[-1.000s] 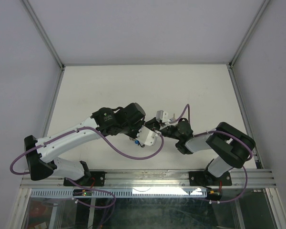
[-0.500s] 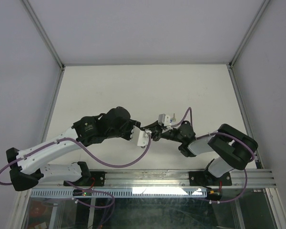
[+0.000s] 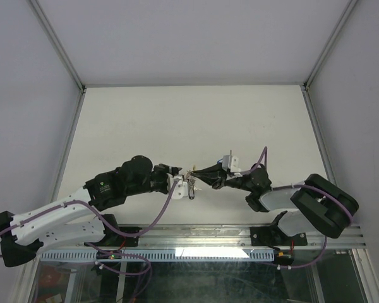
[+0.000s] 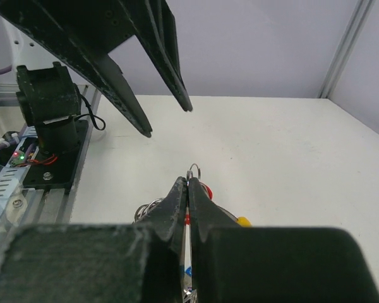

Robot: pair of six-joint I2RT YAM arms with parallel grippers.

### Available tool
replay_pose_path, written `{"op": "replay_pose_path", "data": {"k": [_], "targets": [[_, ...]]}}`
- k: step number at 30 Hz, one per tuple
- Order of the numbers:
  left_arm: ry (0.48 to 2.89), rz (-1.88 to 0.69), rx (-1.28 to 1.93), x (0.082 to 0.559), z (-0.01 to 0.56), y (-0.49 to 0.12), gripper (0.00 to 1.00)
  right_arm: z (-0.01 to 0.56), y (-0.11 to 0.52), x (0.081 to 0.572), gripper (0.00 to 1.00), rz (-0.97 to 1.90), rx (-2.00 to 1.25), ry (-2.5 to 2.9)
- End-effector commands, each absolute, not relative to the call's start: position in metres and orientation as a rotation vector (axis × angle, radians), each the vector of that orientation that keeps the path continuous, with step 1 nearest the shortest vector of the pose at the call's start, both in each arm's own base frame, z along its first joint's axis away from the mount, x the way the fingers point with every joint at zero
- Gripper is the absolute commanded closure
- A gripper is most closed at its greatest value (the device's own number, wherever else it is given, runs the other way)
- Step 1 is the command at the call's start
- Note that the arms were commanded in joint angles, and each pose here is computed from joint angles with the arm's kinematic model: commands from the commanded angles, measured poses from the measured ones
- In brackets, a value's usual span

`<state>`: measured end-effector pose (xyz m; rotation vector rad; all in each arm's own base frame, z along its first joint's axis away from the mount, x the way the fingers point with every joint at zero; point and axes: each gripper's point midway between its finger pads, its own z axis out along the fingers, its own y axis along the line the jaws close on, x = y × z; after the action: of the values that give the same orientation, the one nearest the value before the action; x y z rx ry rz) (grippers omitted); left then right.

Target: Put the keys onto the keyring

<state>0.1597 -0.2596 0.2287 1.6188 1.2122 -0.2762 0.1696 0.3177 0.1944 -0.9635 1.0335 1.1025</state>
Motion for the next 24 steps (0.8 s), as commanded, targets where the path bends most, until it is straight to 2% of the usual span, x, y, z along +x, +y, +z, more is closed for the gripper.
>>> {"op": "replay_pose_path", "data": {"k": [1, 24], "targets": [[1.096, -0.397, 1.525, 0.153, 0.256, -0.285, 0.69, 0.228, 0.309, 0.150, 1.00, 1.100, -1.012, 0.839], [1.042, -0.422, 1.649, 0.148, 0.235, -0.302, 0.73, 0.222, 0.300, 0.138, 1.00, 1.077, -1.097, 0.858]]}}
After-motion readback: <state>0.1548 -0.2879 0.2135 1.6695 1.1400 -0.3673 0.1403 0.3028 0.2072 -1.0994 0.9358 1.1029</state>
